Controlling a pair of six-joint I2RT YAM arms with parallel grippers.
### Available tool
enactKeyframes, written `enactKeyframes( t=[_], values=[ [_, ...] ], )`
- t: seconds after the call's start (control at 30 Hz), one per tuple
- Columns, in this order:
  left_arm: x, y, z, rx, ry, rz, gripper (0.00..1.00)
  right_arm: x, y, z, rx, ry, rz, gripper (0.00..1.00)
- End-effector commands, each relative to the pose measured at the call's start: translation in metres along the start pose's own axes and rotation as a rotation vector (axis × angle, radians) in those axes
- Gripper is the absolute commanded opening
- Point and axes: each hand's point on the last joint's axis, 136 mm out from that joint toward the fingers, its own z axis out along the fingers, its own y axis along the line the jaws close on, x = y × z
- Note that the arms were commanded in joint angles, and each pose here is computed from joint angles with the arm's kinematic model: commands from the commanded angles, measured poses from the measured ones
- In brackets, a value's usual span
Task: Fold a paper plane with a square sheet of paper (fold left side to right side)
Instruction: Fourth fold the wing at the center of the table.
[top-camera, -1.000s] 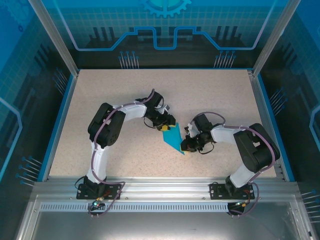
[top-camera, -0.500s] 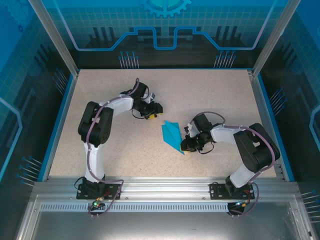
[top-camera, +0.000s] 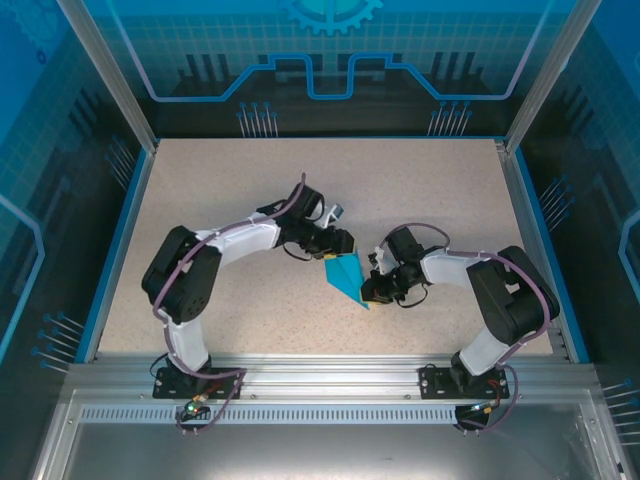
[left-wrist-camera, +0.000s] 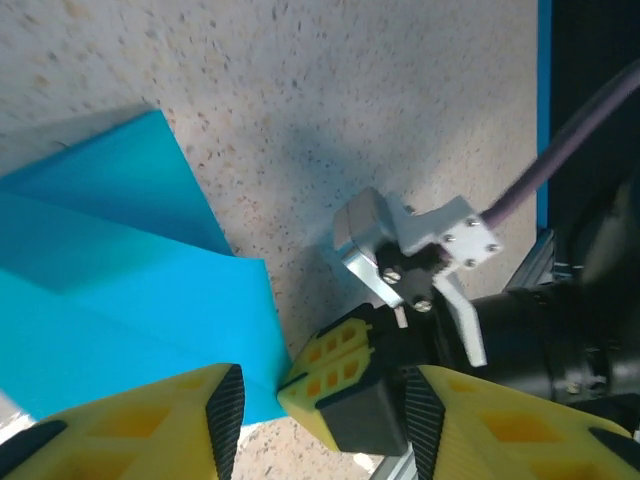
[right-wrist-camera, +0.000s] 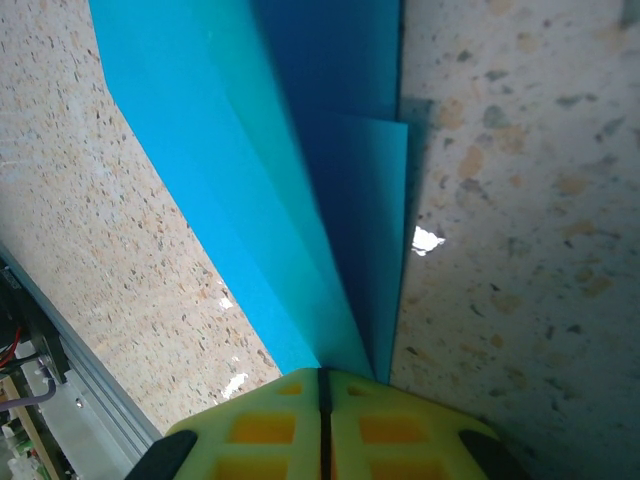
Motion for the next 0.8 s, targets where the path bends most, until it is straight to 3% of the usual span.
enactKeyframes(
  t=[0.0,0.4,0.6,0.77],
  values=[
    [-0.012,-0.002,0.015,0.039,0.015,-0.019,0.5,0.042,-0.047,0.009,0.196,0.132,0.11,0.08],
    [-0.014,0.074,0.038,-0.204,0.05,-0.121,0.49,0.046,-0.052,0.005,0.235,0.145,0.1,0.08],
    [-0.009,0.092,0.04,-0.219,0.06,-0.14,0.48,0.044,-0.044,0.001,0.206,0.134,0.076,0.07],
    [-0.004,0.094,0.045,-0.2,0.069,-0.148,0.46,0.028,-0.013,-0.019,0.128,0.044,0.054,0.07]
  ],
)
